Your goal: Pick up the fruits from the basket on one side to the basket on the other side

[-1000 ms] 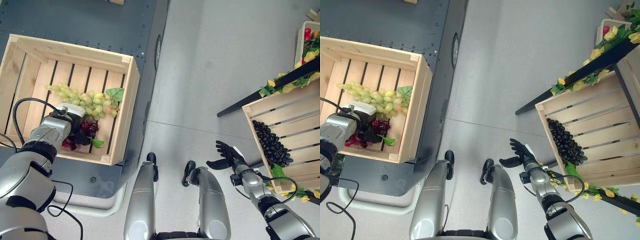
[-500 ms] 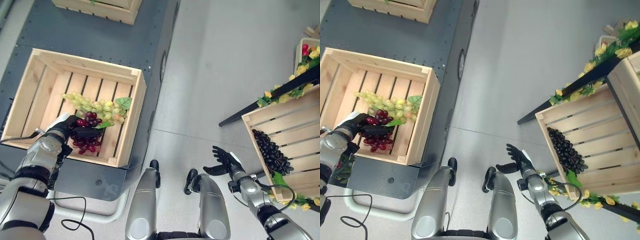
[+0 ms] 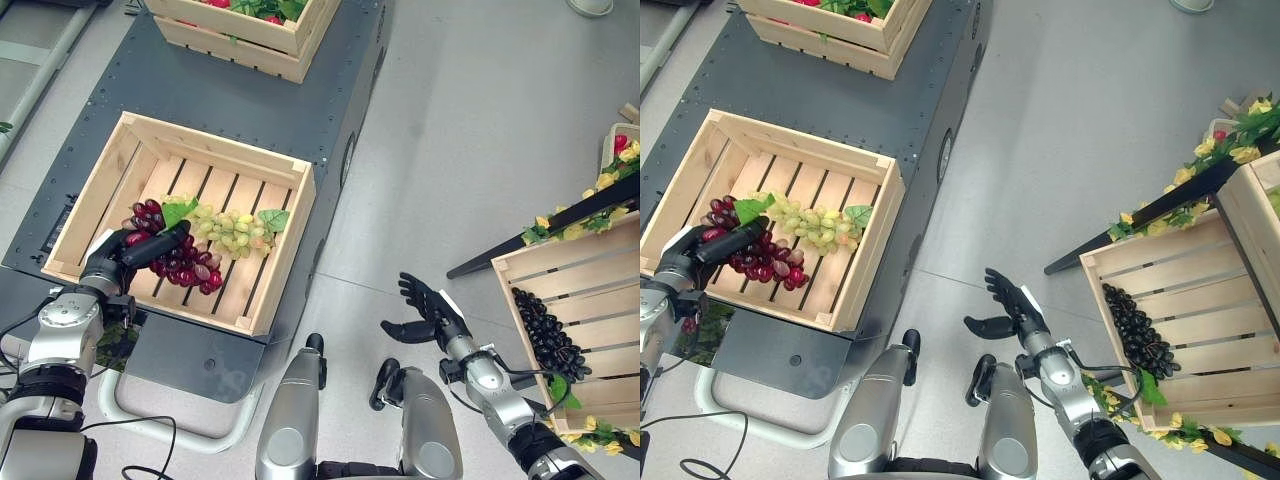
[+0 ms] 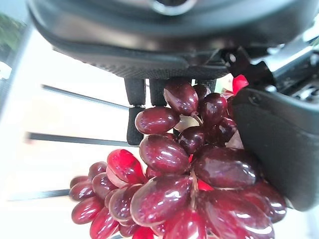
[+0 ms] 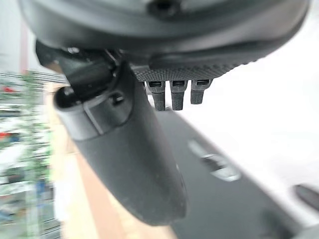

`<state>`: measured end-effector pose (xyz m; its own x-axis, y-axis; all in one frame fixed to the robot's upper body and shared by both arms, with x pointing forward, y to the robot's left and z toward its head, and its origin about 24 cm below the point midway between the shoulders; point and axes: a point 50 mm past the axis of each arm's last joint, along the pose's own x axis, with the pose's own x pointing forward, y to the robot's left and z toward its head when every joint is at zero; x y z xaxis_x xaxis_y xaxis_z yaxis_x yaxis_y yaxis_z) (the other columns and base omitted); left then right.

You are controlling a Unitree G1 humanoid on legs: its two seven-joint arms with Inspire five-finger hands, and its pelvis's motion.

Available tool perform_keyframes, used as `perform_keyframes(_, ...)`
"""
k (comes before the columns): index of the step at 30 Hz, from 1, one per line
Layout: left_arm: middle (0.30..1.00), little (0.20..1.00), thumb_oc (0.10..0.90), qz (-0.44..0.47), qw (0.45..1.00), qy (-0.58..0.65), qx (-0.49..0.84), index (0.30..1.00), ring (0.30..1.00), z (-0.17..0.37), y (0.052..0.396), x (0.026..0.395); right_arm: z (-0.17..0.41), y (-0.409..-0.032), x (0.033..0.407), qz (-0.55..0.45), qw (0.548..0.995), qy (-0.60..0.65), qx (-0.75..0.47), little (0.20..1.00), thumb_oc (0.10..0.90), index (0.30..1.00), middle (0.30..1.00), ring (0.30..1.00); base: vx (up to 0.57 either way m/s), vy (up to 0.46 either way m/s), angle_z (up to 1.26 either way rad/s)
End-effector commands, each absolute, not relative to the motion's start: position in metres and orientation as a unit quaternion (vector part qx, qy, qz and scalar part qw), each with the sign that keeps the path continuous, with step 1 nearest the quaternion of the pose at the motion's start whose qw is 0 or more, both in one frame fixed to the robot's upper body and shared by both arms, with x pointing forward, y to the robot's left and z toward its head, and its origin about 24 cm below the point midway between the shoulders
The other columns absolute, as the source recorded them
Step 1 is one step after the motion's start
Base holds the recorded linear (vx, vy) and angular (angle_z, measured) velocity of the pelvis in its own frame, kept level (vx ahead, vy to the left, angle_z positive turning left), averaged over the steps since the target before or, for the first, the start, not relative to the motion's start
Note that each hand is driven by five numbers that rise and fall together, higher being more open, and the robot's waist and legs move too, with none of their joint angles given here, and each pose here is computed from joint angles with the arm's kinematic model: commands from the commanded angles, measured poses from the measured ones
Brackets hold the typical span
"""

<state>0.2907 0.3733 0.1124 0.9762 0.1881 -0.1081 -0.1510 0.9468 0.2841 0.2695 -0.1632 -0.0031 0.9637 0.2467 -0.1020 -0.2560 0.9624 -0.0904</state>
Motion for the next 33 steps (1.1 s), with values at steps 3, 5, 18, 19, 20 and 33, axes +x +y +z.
perform_keyframes(3, 0.300, 0.300, 0.400, 0.056, 0.979, -0.158, 0.117, 0.300, 0.300, 0.184, 0.355, 0.297, 0.051, -0.150, 0.274, 0.139, 0.983, -0.118, 0.015, 0.900, 0.800, 0.900, 0.900, 0.900, 0.00, -0.033, -0.11)
perform_keyframes(5, 0.300, 0.300, 0.400, 0.024, 0.975, -0.179, 0.127, 0.300, 0.300, 0.196, 0.343, 0.299, 0.066, -0.142, 0.276, 0.161, 0.976, -0.146, 0.020, 0.900, 0.800, 0.900, 0.900, 0.900, 0.02, -0.054, -0.07)
perform_keyframes(18, 0.300, 0.300, 0.400, -0.105, 0.948, -0.264, 0.140, 0.300, 0.300, 0.263, 0.284, 0.323, 0.154, -0.139, 0.325, 0.298, 0.936, -0.163, -0.094, 0.900, 0.800, 0.900, 0.900, 0.900, 0.01, -0.089, -0.03)
perform_keyframes(19, 0.300, 0.300, 0.400, -0.107, 0.948, -0.267, 0.140, 0.300, 0.300, 0.265, 0.283, 0.323, 0.155, -0.139, 0.327, 0.304, 0.934, -0.161, -0.094, 0.900, 0.800, 0.900, 0.900, 0.900, -0.03, -0.094, 0.03)
perform_keyframes(20, 0.300, 0.300, 0.400, -0.114, 0.943, -0.279, 0.137, 0.300, 0.300, 0.275, 0.277, 0.327, 0.162, -0.138, 0.333, 0.322, 0.930, -0.146, -0.097, 0.900, 0.800, 0.900, 0.900, 0.900, -0.03, -0.089, -0.04)
perform_keyframes(33, 0.300, 0.300, 0.400, -0.188, 0.915, -0.346, 0.091, 0.300, 0.300, 0.328, 0.204, 0.359, 0.222, -0.136, 0.373, 0.401, 0.911, -0.089, -0.034, 0.900, 0.800, 0.900, 0.900, 0.900, -0.05, -0.088, -0.09)
